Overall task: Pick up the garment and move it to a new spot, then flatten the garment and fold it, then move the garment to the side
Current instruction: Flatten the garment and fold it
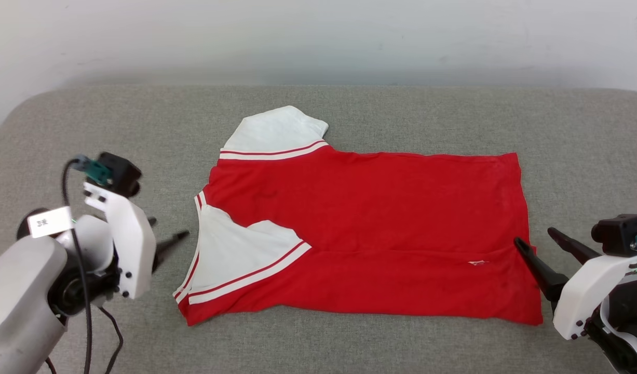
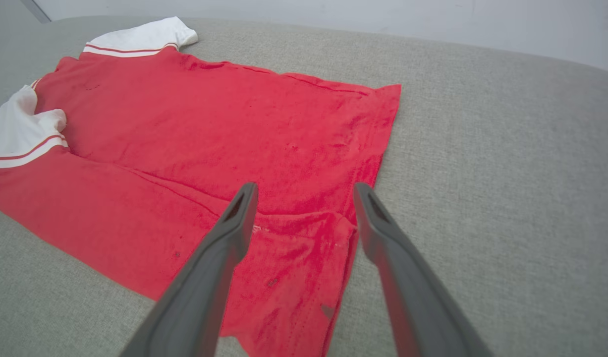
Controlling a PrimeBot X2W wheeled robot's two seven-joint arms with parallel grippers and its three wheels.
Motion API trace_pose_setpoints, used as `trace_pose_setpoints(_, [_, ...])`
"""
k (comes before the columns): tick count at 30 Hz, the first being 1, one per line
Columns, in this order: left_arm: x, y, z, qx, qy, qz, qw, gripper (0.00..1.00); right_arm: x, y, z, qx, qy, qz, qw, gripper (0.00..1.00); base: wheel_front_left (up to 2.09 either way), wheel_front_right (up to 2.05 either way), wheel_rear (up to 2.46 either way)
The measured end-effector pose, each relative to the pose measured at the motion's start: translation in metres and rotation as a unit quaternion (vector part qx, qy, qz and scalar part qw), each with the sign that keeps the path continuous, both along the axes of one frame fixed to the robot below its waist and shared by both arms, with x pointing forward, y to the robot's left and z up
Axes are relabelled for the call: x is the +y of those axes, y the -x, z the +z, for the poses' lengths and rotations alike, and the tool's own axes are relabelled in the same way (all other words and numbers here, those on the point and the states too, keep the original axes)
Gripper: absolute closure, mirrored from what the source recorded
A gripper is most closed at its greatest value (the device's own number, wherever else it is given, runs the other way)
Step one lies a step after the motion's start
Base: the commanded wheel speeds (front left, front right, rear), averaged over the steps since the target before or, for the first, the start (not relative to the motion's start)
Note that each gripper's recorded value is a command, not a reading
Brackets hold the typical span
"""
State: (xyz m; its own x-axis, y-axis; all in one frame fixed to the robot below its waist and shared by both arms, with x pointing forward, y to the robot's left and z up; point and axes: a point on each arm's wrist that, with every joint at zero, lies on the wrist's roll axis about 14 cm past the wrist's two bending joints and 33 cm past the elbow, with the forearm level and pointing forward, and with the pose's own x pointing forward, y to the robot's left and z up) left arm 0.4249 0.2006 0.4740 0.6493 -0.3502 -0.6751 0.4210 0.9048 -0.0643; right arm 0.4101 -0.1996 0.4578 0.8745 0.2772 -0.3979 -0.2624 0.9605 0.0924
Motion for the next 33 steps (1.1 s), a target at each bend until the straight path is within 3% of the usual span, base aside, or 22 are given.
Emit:
trace_pose_setpoints(12, [-0.01, 0.035, -0.043, 0.157, -0.05, -0.039, 0.986, 0.0, 0.006, 0.002, -0.005, 0.011, -0.005, 0.0, 1.0, 0.0, 0.0, 0.0, 0.0])
trace_pose_setpoints(27, [-0.003, 0.051, -0.102, 0.251, -0.095, -0.049, 0.962, 0.0, 0.004, -0.004, -0.017, 0.025, -0.004, -0.002, 1.0, 0.0, 0.0, 0.0, 0.0])
trace_pose_setpoints(32, [-0.006, 0.053, -0.11, 0.258, -0.091, -0.049, 0.961, 0.0, 0.002, -0.006, -0.016, 0.022, -0.004, -0.004, 1.0, 0.0, 0.0, 0.0, 0.0])
trace_pose_setpoints(33, [-0.006, 0.054, -0.11, 0.26, -0.091, -0.048, 0.96, 0.29, 0.002, -0.006, -0.015, 0.021, -0.005, -0.004, 1.0, 0.0, 0.0, 0.0, 0.0])
